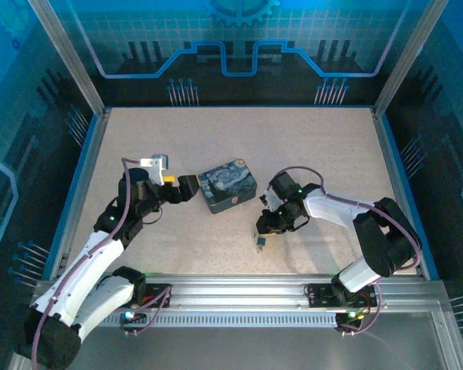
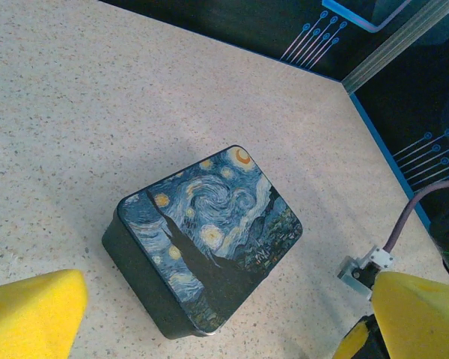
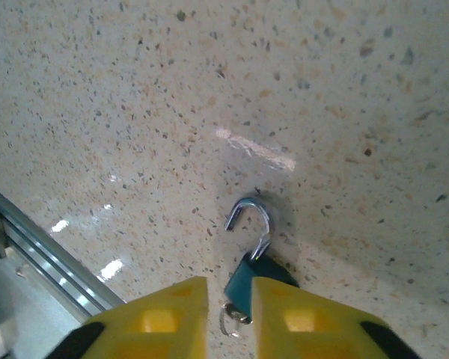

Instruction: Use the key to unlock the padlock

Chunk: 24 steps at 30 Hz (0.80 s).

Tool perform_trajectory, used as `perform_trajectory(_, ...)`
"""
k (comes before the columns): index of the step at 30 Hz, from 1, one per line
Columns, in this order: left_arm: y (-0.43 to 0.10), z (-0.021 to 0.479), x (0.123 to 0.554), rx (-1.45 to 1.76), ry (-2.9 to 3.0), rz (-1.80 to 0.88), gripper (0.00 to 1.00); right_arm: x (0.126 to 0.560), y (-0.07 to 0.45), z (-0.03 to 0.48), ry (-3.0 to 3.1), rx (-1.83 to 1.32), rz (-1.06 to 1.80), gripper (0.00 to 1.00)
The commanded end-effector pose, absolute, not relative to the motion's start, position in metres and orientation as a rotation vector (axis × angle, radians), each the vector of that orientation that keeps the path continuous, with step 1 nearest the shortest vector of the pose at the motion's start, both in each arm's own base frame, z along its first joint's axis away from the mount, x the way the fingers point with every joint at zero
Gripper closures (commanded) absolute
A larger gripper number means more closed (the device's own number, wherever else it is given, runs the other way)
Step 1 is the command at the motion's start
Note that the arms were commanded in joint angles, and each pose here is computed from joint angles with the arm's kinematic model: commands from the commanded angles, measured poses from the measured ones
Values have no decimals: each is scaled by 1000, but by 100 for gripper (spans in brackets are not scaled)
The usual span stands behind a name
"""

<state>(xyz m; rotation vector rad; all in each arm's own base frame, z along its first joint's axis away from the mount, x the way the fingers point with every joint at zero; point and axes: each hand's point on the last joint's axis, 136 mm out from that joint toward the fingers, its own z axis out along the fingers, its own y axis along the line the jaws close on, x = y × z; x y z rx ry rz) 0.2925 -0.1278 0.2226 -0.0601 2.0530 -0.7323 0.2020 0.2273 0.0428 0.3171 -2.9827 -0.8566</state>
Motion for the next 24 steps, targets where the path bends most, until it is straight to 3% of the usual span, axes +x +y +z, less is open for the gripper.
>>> perform_trajectory(1,-123,234,293,-41,2028,-696,1,208,217,63,-3046,361,-799,72)
perform_trajectory(7,-120,248,296,-41,2001,-677,1,230,194,118,-3274,452,-739,63)
perform_trajectory(12,-109,257,302,-76,1967,-602,1,250,155,171,-3612,467,-614,45)
perform_trajectory(15,-95,257,306,-91,1945,-498,1,262,128,194,-3802,417,-531,40)
perform_trajectory(16,-90,258,308,-97,1935,-455,1,262,119,191,-3840,394,-499,35)
perform_trajectory(20,-64,257,314,-156,1873,-294,1,276,84,202,-4049,270,-344,2)
perform_trajectory(24,-35,247,319,-253,1843,-145,1,287,52,195,-4182,212,-51,0)
